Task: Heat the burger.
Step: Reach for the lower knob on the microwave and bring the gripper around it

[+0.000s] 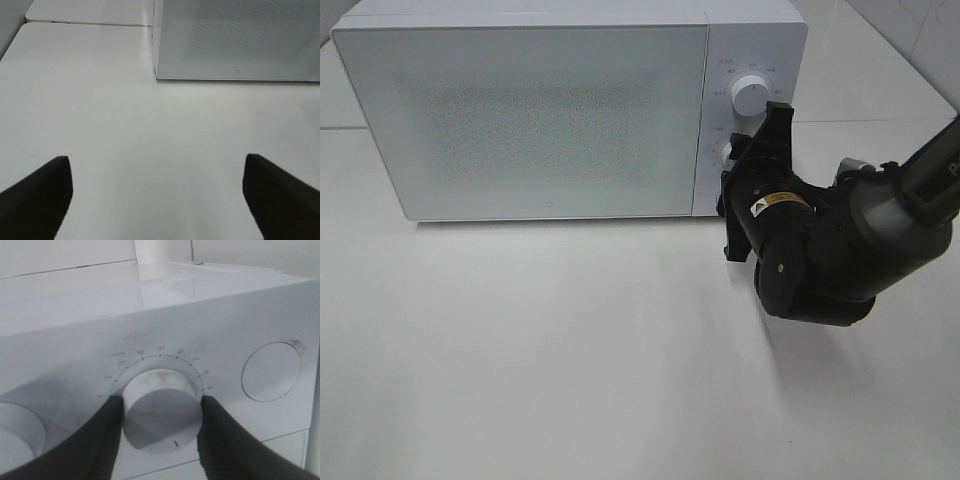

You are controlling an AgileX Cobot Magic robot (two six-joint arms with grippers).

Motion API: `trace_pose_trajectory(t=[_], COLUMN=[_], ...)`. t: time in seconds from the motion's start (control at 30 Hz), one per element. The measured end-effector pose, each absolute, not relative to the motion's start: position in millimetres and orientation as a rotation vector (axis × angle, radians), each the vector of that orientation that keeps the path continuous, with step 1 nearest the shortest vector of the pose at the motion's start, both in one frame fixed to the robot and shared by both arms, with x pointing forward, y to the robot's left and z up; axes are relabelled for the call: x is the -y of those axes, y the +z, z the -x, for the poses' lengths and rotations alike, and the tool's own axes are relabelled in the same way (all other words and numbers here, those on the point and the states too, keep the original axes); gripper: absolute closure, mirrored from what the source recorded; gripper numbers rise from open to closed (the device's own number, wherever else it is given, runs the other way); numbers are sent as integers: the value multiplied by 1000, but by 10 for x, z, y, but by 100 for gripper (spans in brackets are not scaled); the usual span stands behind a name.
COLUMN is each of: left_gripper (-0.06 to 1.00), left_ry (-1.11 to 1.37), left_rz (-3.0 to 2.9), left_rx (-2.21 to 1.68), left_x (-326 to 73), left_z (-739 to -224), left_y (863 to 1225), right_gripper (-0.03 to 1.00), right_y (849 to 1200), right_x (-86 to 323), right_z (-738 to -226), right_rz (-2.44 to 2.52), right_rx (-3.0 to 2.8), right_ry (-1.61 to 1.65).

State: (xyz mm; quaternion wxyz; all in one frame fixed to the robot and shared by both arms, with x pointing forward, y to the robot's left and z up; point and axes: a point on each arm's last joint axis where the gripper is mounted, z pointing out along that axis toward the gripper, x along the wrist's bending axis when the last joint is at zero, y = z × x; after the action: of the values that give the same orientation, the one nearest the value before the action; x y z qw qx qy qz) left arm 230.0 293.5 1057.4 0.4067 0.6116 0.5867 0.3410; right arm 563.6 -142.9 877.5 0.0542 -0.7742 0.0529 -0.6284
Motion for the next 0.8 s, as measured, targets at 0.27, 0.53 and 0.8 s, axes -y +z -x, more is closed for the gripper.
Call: trace_pose_trajectory(t=[0.27,0.53,0.8], left_gripper=[10,10,10], left_ry=[860,860,860], left_rz=[-1542,-1542,-1542], left_rx=[-1480,-1480,-1480], left_x=[-2935,-2935,-2935], left_z=[-2300,-2300,-2300], left_y=[10574,10574,10574], right_gripper=[51,51,42], right_y=[8772,8773,8772], right_x=[1437,1433,1421], right_z=[-5633,-5630,-5627], right_rz=[2379,2398,2402], right_rx=[-139,-128,-141], right_ry=[-1926,-1938,-1932])
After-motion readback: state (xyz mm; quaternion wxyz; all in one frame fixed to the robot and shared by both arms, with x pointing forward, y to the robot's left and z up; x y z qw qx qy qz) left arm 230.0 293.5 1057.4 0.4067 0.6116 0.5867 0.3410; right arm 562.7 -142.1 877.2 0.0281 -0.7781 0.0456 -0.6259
